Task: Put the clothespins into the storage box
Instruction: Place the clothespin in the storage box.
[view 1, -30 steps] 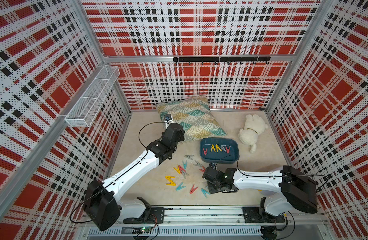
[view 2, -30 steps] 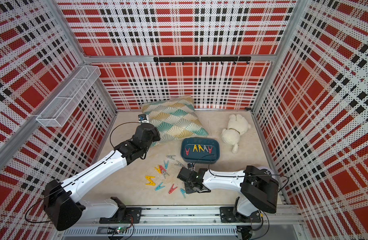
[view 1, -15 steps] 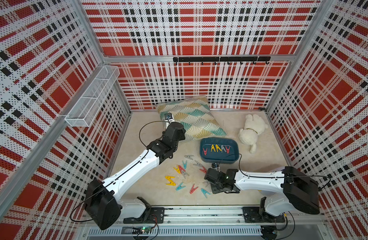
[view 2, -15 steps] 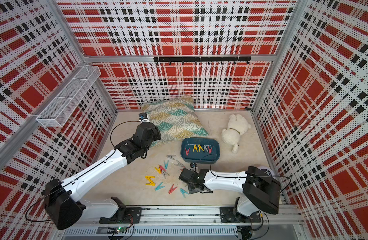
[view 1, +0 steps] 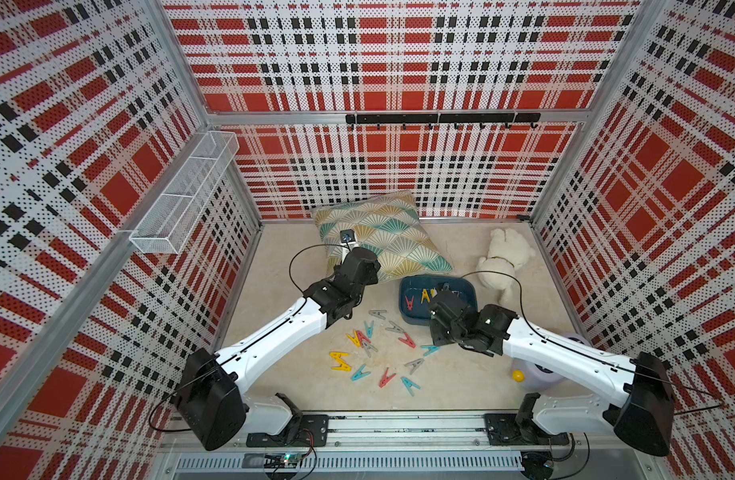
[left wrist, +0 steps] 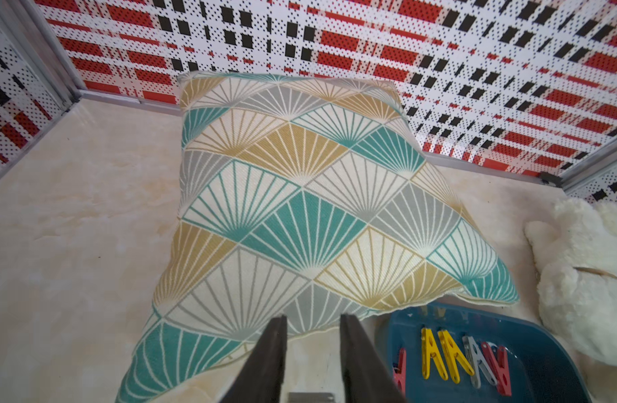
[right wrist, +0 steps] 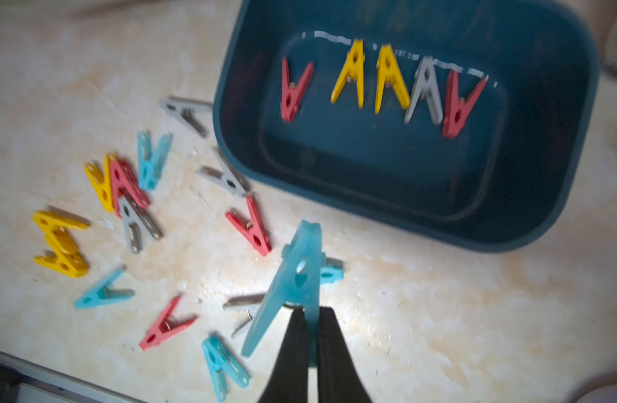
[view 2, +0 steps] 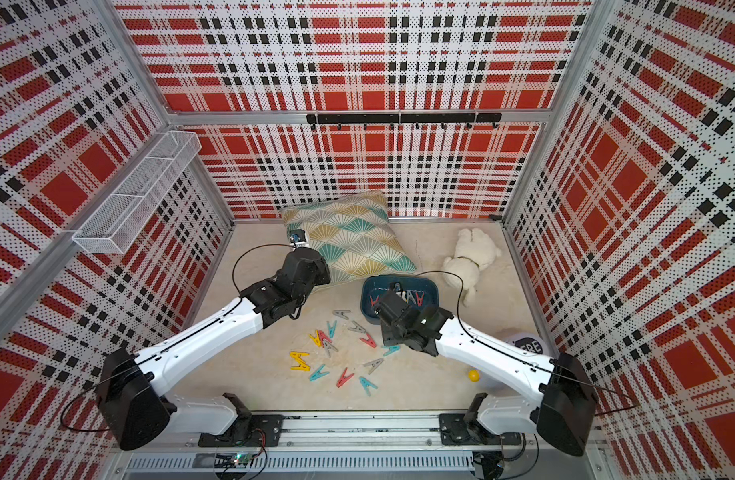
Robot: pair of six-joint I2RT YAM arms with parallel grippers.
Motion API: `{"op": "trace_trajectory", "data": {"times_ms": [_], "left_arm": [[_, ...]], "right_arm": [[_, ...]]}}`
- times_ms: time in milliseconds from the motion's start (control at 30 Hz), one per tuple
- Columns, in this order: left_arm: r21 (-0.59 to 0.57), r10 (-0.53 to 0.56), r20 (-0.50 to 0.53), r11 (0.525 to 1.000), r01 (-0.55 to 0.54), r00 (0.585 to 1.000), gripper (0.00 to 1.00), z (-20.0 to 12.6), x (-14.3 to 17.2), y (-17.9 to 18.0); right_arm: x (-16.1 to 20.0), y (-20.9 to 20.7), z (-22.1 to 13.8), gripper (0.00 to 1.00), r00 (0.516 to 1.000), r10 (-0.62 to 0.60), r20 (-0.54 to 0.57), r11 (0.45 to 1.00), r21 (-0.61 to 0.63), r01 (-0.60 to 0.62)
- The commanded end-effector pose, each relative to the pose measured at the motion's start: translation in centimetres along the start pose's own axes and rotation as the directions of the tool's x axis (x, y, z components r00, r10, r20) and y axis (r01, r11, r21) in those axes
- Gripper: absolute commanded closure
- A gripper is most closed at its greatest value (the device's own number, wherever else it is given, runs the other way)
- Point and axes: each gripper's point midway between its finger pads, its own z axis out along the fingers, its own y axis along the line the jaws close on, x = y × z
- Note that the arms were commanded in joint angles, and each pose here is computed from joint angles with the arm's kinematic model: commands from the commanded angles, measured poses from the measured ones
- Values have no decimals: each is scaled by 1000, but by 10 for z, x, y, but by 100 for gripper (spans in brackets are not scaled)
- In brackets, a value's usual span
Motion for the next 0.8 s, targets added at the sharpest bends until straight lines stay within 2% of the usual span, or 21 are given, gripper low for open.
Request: {"op": "trace_trajectory", "data": {"times_ms": [0, 167, 333, 533, 767], "left_arm": [[11, -1, -7, 1000, 1, 1000, 68, 1, 7, -8], [5, -22, -16, 1000, 22, 1000, 68, 0, 17, 3], [4, -34, -33, 999, 34, 999, 68, -2, 29, 13], [-6, -44, -31, 999, 44, 999, 68, -3, 30, 20], [-4, -50, -26, 999, 50, 998, 68, -5, 27, 21]], "right_arm": [[-35, 6, 22, 93, 995, -88, 38, 996, -18, 89], [-51, 33, 79, 94, 994, -110, -10, 992, -63, 109], [-47, 20, 124, 95, 993, -87, -78, 996, -36, 85], [-39, 1, 152, 94, 989, -73, -125, 997, -18, 71], [-38, 0, 173, 93, 988, -55, -144, 998, -16, 54]]}}
